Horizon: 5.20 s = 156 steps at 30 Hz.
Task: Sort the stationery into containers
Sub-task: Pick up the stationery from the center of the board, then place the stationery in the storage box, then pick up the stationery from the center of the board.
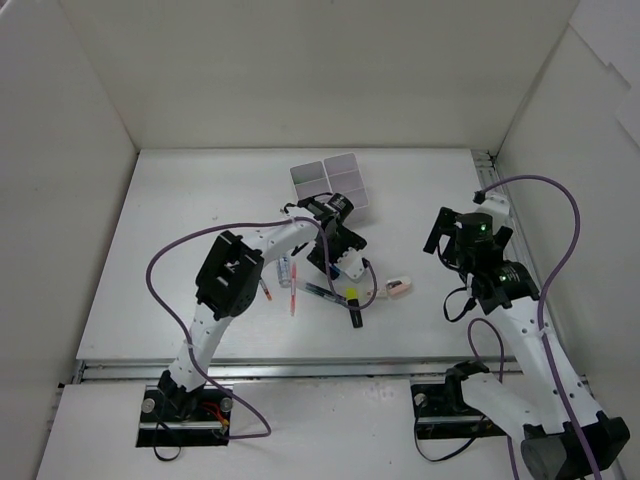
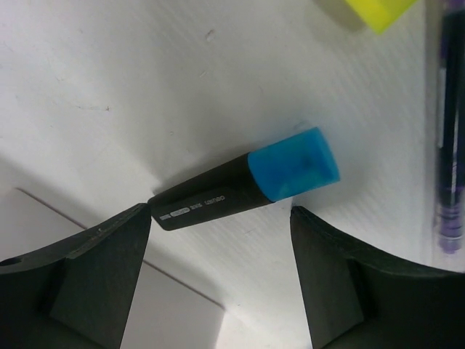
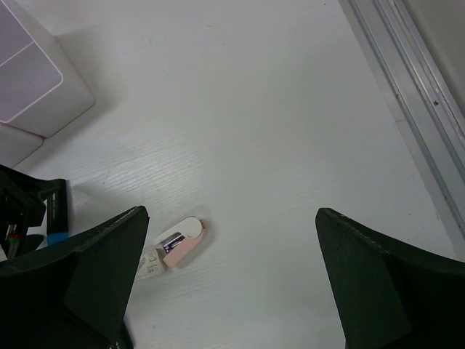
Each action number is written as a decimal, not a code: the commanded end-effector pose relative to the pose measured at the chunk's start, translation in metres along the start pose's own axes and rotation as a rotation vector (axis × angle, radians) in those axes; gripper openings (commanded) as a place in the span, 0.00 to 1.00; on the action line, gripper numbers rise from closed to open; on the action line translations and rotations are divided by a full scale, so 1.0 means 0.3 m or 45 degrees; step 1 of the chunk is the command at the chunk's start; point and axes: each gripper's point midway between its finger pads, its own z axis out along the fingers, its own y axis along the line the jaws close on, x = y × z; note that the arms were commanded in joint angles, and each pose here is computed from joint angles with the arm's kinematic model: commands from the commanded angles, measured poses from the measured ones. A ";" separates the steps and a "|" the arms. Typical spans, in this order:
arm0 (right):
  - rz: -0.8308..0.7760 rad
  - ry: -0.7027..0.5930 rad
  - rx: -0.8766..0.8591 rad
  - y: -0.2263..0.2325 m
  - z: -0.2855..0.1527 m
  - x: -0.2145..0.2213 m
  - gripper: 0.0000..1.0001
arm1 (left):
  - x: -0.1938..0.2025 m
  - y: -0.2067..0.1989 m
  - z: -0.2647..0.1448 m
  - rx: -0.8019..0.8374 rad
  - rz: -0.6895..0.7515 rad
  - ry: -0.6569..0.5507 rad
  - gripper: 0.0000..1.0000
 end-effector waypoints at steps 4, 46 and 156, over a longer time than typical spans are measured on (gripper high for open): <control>0.045 -0.015 -0.043 0.048 0.025 -0.047 0.98 | 0.008 -0.023 0.019 0.061 0.318 0.055 0.72; 0.032 -0.061 -0.046 0.025 -0.007 -0.057 0.97 | -0.264 0.161 -0.104 -0.193 0.092 -0.367 0.00; -0.456 0.587 -0.414 0.574 0.113 0.748 0.21 | 0.120 -0.564 -0.801 -1.653 -2.524 -0.336 1.00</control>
